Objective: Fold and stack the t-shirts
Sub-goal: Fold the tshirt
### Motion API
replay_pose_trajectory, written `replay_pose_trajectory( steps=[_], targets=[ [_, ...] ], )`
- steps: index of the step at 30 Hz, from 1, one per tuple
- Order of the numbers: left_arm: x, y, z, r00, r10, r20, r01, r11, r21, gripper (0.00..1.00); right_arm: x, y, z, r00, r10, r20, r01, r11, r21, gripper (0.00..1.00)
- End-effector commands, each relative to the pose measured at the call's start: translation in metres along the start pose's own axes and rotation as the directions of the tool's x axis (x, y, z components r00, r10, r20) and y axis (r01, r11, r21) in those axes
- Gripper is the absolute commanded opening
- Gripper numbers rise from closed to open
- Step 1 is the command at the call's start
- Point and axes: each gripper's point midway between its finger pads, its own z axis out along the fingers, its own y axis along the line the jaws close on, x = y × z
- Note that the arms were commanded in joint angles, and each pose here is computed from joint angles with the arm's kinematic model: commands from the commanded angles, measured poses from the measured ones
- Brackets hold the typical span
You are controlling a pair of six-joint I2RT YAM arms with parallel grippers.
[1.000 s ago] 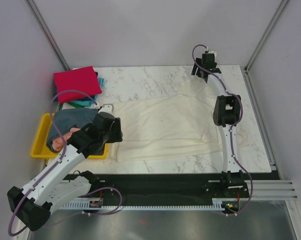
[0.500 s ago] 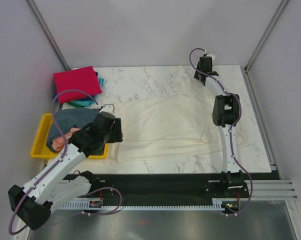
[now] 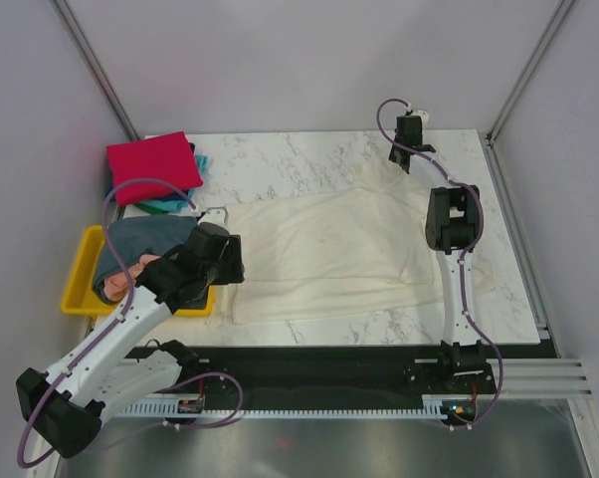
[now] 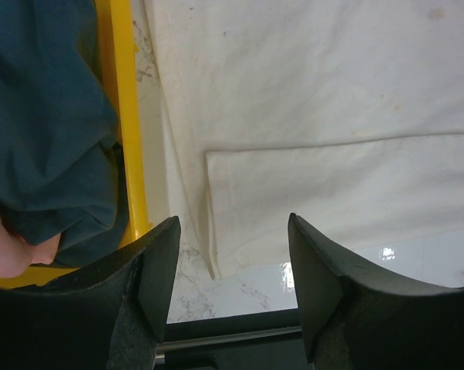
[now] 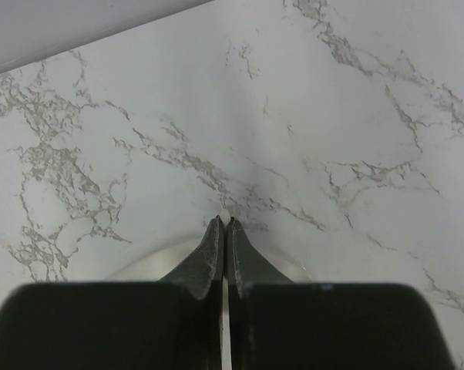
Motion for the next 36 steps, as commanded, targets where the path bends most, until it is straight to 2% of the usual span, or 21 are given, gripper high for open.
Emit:
replay_pose_trajectory(
  steps=[1,4,8,11,14,16,17,18,19,21,22,24,26,27,29,30,31,33,34,36],
  targets=[
    [-0.011,0.000,-0.002,0.999,0.024,0.046,-0.025,1.000,0.008,0.65,-0.018,-0.017,-0.018,0.999,-0.041,0.009,0.041,0.997,0.059,0.00],
    [-0.013,-0.003,0.000,0.999,0.033,0.042,-0.034,0.999,0.018,0.65,-0.045,-0.050,-0.028,0.998,-0.046,0.050,0.039,0.988,0.149,0.00],
    [-0.021,-0.015,0.012,0.999,0.035,0.029,-0.036,0.999,0.034,0.65,-0.077,-0.108,-0.043,0.995,0.020,0.099,-0.043,0.969,0.243,0.00],
    [-0.050,-0.034,0.021,0.998,0.005,0.058,-0.008,0.999,0.054,0.64,-0.099,-0.141,-0.056,0.990,0.056,0.131,-0.088,0.962,0.258,0.00],
    [-0.072,-0.044,0.051,0.997,-0.004,0.082,0.003,1.000,0.014,0.67,-0.101,-0.143,-0.057,0.989,0.073,0.128,-0.099,0.972,0.212,0.00],
    [-0.104,-0.045,0.067,0.993,-0.055,0.100,0.055,0.998,0.010,0.69,-0.102,-0.145,-0.060,0.990,0.065,0.129,-0.091,0.974,0.207,0.00],
    [-0.114,-0.052,0.076,0.992,-0.089,0.086,0.085,0.995,0.052,0.69,-0.100,-0.146,-0.060,0.991,0.056,0.123,-0.081,0.974,0.211,0.00],
    [-0.107,-0.052,0.107,0.995,-0.101,0.006,0.101,0.994,0.042,0.69,-0.100,-0.147,-0.062,0.991,0.054,0.121,-0.078,0.975,0.210,0.00],
    [-0.142,-0.052,0.112,0.989,-0.145,0.040,0.142,0.988,0.069,0.68,-0.095,-0.145,-0.061,0.993,0.051,0.111,-0.072,0.979,0.192,0.00],
    [-0.147,-0.055,0.157,0.991,-0.130,-0.008,0.130,0.989,0.069,0.68,-0.098,-0.141,-0.063,0.991,0.053,0.122,-0.072,0.985,0.155,0.00],
    [-0.177,-0.056,0.167,0.993,-0.114,0.043,0.110,0.991,0.077,0.69,-0.091,-0.136,-0.061,0.993,0.058,0.102,-0.070,0.991,0.118,0.00],
    [-0.196,-0.061,0.211,0.994,-0.101,0.043,0.096,0.991,0.095,0.68,-0.093,-0.128,-0.063,0.990,0.082,0.111,-0.090,0.993,0.075,0.00],
    [-0.212,-0.064,0.234,0.994,-0.101,0.035,0.094,0.983,0.156,0.65,-0.086,-0.117,-0.062,0.991,0.098,0.090,-0.099,0.995,0.012,0.00],
    [-0.234,-0.067,0.240,0.992,-0.108,0.069,0.094,0.979,0.179,0.65,-0.086,-0.112,-0.063,0.989,0.117,0.091,-0.116,0.993,-0.010,0.00],
    [-0.227,-0.059,0.280,0.994,-0.105,0.036,0.097,0.978,0.182,0.65,-0.081,-0.103,-0.063,0.990,0.120,0.078,-0.117,0.992,-0.049,0.00],
    [-0.249,-0.062,0.283,0.990,-0.115,0.079,0.097,0.975,0.202,0.65,-0.079,-0.100,-0.062,0.989,0.123,0.076,-0.119,0.991,-0.055,0.00],
    [-0.234,-0.054,0.310,0.992,-0.123,0.038,0.114,0.974,0.194,0.65,-0.075,-0.099,-0.061,0.990,0.124,0.067,-0.120,0.991,-0.060,0.00],
    [-0.250,-0.061,0.320,0.989,-0.131,0.061,0.112,0.962,0.248,0.65,-0.072,-0.096,-0.060,0.990,0.129,0.061,-0.124,0.990,-0.073,0.00],
    [-0.237,-0.056,0.340,0.990,-0.139,0.030,0.128,0.960,0.248,0.66,-0.069,-0.096,-0.059,0.990,0.133,0.054,-0.128,0.989,-0.074,0.00],
    [-0.243,-0.059,0.348,0.988,-0.151,0.041,0.135,0.955,0.265,0.66,-0.067,-0.096,-0.059,0.989,0.138,0.052,-0.134,0.988,-0.076,0.00]
  ],
)
